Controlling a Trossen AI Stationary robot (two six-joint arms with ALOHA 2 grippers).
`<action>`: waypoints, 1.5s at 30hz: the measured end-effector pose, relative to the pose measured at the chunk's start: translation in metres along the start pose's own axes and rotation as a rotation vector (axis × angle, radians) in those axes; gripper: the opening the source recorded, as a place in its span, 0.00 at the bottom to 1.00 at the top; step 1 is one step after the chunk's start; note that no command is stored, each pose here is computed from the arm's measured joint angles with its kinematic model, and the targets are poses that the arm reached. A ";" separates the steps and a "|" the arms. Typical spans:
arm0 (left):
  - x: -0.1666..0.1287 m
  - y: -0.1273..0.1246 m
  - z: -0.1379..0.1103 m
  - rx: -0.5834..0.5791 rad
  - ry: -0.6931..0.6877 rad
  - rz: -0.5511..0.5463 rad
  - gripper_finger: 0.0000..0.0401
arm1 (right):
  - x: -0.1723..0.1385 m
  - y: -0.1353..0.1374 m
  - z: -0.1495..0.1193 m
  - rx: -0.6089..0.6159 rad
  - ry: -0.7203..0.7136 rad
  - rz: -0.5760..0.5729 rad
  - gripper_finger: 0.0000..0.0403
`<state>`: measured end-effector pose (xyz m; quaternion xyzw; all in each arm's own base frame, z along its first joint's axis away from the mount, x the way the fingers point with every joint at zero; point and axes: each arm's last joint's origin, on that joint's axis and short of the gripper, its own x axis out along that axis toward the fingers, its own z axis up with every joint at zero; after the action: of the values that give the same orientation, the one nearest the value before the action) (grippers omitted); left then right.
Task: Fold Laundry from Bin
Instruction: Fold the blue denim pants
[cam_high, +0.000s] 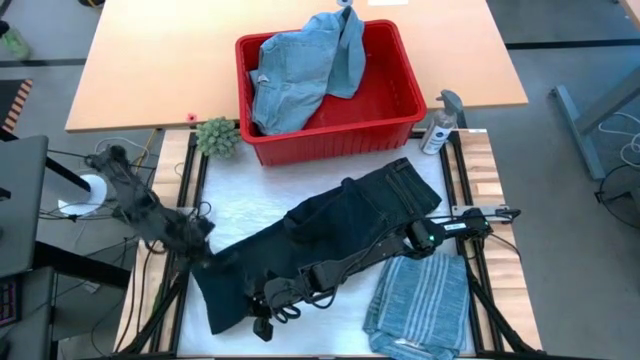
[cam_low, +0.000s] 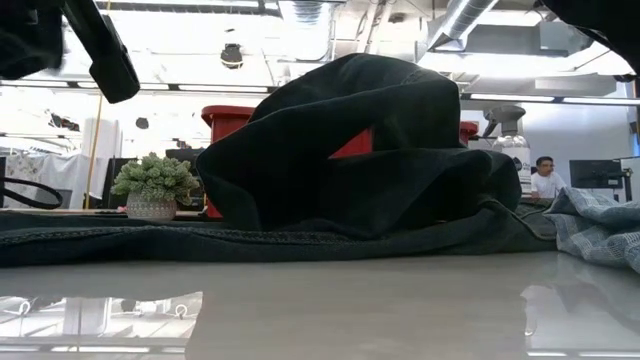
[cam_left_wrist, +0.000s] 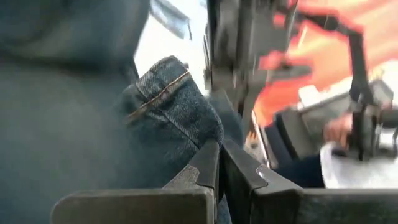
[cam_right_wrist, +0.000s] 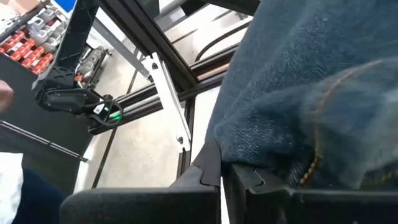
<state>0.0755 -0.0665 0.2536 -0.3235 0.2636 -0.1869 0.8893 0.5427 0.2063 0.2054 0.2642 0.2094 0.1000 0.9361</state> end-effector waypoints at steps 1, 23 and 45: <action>0.004 -0.001 -0.005 0.001 0.001 -0.009 0.00 | 0.000 0.000 0.000 0.002 0.000 0.000 0.05; 0.002 -0.038 -0.070 -0.024 -0.017 0.049 0.00 | -0.001 0.010 0.004 0.003 0.039 0.226 0.06; -0.013 -0.057 -0.082 -0.174 0.204 -0.174 0.28 | -0.002 0.012 0.002 0.044 0.065 0.236 0.56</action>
<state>0.0075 -0.1399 0.2435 -0.4003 0.3385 -0.2718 0.8070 0.5413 0.2153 0.2142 0.3043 0.2093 0.2132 0.9045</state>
